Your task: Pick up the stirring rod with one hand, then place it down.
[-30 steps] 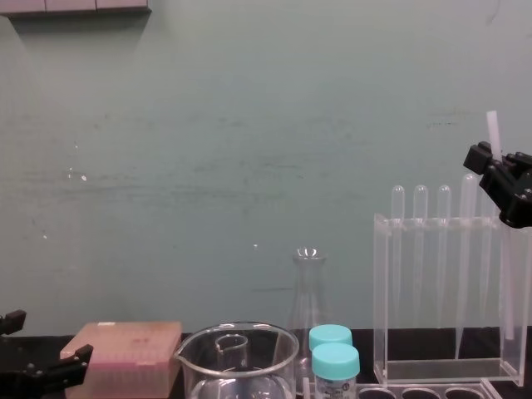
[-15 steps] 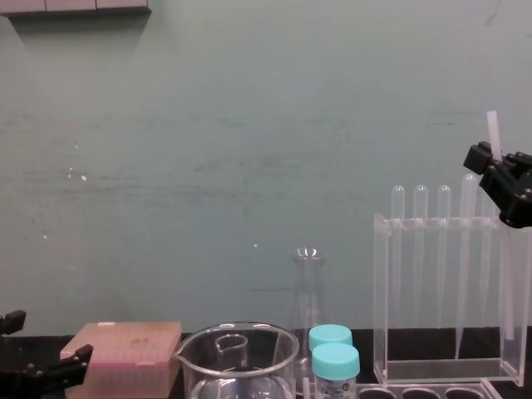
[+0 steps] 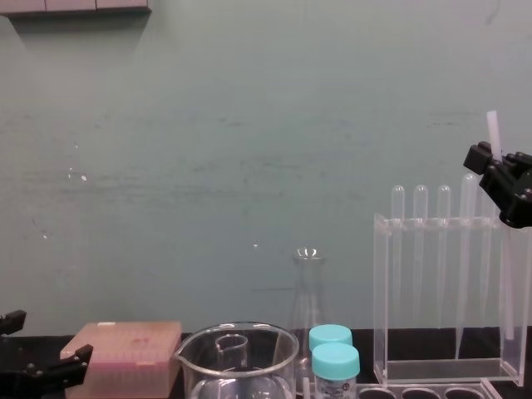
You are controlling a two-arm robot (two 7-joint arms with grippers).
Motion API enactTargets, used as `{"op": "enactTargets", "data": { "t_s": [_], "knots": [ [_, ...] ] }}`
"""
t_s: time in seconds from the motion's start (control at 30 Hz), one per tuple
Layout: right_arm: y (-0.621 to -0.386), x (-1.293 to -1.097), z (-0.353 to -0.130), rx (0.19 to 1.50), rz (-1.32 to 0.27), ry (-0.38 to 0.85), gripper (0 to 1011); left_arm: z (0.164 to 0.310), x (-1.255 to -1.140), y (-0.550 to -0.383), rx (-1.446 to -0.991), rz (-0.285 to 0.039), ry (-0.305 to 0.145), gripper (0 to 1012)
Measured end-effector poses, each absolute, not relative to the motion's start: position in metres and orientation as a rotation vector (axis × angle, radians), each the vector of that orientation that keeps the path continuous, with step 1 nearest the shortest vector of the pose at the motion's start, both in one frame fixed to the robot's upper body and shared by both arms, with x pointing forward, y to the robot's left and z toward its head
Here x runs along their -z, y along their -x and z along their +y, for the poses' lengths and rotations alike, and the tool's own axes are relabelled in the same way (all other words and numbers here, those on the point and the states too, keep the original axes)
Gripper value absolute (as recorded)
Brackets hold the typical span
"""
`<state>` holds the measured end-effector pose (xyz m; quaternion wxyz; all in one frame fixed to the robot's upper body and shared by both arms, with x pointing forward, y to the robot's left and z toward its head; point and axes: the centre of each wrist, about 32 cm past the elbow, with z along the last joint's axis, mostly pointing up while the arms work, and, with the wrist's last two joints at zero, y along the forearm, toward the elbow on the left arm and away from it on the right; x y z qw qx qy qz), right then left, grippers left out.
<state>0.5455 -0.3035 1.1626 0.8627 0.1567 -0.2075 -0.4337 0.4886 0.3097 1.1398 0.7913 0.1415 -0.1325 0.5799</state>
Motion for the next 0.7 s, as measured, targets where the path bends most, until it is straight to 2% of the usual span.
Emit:
{"op": "enactTargets", "data": {
  "t_s": [0.7],
  "knots": [
    [-0.5455,-1.1626,-0.3035,0.909,-0.435,-0.329,66,0.3097,-1.1398,-0.4886,-1.248,-0.285,-0.304,1000]
  ]
}}
